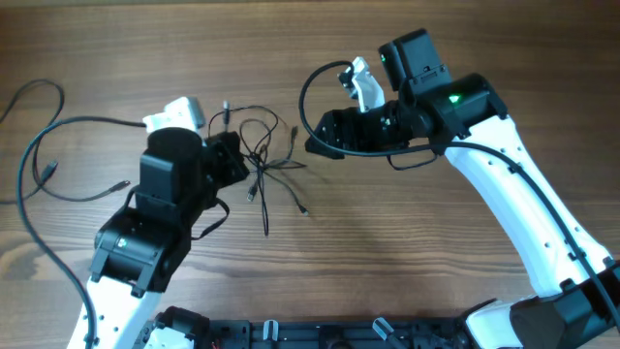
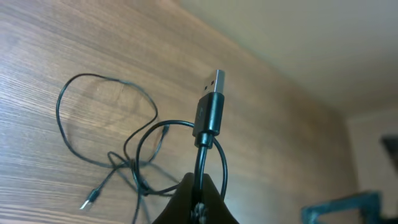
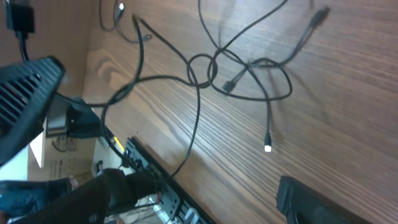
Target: Untangle cables
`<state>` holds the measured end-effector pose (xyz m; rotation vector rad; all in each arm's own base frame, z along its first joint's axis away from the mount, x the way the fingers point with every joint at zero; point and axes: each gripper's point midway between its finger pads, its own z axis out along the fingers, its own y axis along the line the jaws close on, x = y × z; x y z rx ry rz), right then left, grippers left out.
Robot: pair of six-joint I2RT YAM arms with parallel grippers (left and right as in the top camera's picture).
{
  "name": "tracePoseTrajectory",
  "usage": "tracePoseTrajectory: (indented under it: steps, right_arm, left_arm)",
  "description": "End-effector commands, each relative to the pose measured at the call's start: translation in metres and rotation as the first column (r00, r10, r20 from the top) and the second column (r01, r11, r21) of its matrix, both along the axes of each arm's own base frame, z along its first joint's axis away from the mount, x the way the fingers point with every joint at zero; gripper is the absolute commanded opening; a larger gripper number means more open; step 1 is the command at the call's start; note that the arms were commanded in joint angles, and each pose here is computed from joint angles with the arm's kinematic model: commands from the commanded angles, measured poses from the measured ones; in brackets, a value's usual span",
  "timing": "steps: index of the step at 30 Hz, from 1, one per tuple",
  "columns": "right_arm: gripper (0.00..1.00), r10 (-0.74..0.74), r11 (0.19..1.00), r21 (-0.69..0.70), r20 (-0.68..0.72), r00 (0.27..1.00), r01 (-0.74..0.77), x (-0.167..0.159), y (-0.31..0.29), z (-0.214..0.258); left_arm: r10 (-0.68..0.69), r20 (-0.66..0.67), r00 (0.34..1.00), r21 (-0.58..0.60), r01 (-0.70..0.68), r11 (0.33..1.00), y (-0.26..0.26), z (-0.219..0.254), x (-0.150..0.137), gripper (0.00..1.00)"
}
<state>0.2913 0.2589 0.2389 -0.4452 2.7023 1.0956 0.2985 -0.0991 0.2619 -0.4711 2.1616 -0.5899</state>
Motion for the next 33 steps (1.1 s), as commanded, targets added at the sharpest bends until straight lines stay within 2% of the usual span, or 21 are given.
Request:
tracePoseTrajectory:
  steps: [1, 6, 10, 12, 16, 18, 19, 20, 21, 22, 23, 25, 26, 28, 29, 33]
  right_arm:
    - [0.88, 0.123, 0.99, 0.07, 0.015, 0.992, -0.124, -0.017, 0.028, 0.004]
    - [0.88, 0.211, 0.973, 0.072, 0.104, 0.972, -0.219, -0.033, 0.061, 0.008]
    - [0.88, 0.147, 0.989, 0.01, 0.107, 0.983, -0.149, -0.032, 0.078, -0.005]
    - [0.88, 0.133, 0.991, -0.015, 0.101, 0.986, -0.133, -0.033, 0.087, -0.014]
    - [0.82, 0.109, 0.993, -0.066, 0.091, 0.99, -0.103, -0.03, 0.097, -0.034]
    - [0.69, 0.084, 0.992, -0.096, 0.09, 0.992, -0.076, -0.024, 0.097, -0.043]
    - [0.57, 0.08, 0.992, -0.103, 0.096, 0.992, -0.07, -0.022, 0.096, -0.045]
    - [0.41, 0.071, 0.992, -0.114, 0.103, 0.992, -0.059, -0.019, 0.095, -0.046]
    - [0.18, 0.062, 0.991, -0.123, 0.113, 0.992, -0.048, -0.016, 0.093, -0.047]
    - [0.05, 0.053, 0.991, -0.13, 0.122, 0.991, -0.037, -0.014, 0.092, -0.047]
    - [0.04, 0.049, 0.991, -0.129, 0.125, 0.991, -0.033, -0.012, 0.091, -0.047]
    - [0.04, 0.038, 0.992, -0.122, 0.132, 0.99, -0.021, -0.009, 0.088, -0.042]
    - [0.04, 0.032, 0.993, -0.114, 0.137, 0.99, -0.016, -0.009, 0.084, -0.036]
    - [0.04, 0.023, 0.998, -0.066, 0.142, 0.99, -0.014, -0.012, 0.076, -0.011]
    - [0.04, 0.01, 0.999, -0.043, 0.144, 0.99, -0.004, -0.014, 0.072, 0.001]
    - [0.04, -0.055, 0.995, 0.097, 0.211, 0.976, 0.035, -0.021, 0.052, 0.068]
  left_arm:
    - [0.216, -0.017, 0.976, -0.151, -0.216, 0.965, 0.022, 0.01, 0.006, 0.04]
    - [0.302, -0.063, 0.951, -0.273, -0.308, 0.911, 0.026, 0.012, 0.009, 0.04]
    - [0.313, -0.037, 0.949, -0.321, -0.308, 0.896, 0.025, 0.022, 0.014, 0.04]
    - [0.338, -0.049, 0.94, -0.376, -0.33, 0.866, 0.024, 0.025, 0.016, 0.04]
    - [0.362, -0.071, 0.93, -0.422, -0.357, 0.834, 0.024, 0.027, 0.016, 0.04]
    - [0.373, -0.068, 0.925, -0.425, -0.365, 0.829, 0.028, 0.028, 0.017, 0.04]
    - [0.379, -0.065, 0.923, -0.426, -0.369, 0.826, 0.031, 0.029, 0.017, 0.04]
    - [0.387, -0.063, 0.92, -0.427, -0.375, 0.822, 0.034, 0.03, 0.017, 0.04]
    - [0.395, -0.058, 0.917, -0.431, -0.38, 0.819, 0.037, 0.031, 0.017, 0.05]
    - [0.405, -0.053, 0.913, -0.433, -0.386, 0.814, 0.04, 0.033, 0.016, 0.16]
    - [0.417, -0.051, 0.908, -0.434, -0.396, 0.809, 0.045, 0.034, 0.016, 0.24]
    - [0.44, -0.05, 0.897, -0.423, -0.418, 0.804, 0.055, 0.033, 0.015, 0.48]
    - [0.442, -0.038, 0.896, -0.396, -0.42, 0.817, 0.06, 0.032, 0.015, 0.68]
    - [0.409, -0.001, 0.912, -0.293, -0.392, 0.872, 0.066, 0.028, 0.016, 0.96]
    - [0.393, 0.002, 0.919, -0.254, -0.38, 0.89, 0.067, 0.024, 0.014, 1.0]
    - [0.281, -0.014, 0.96, -0.133, -0.28, 0.951, 0.059, 0.01, 0.009, 1.0]
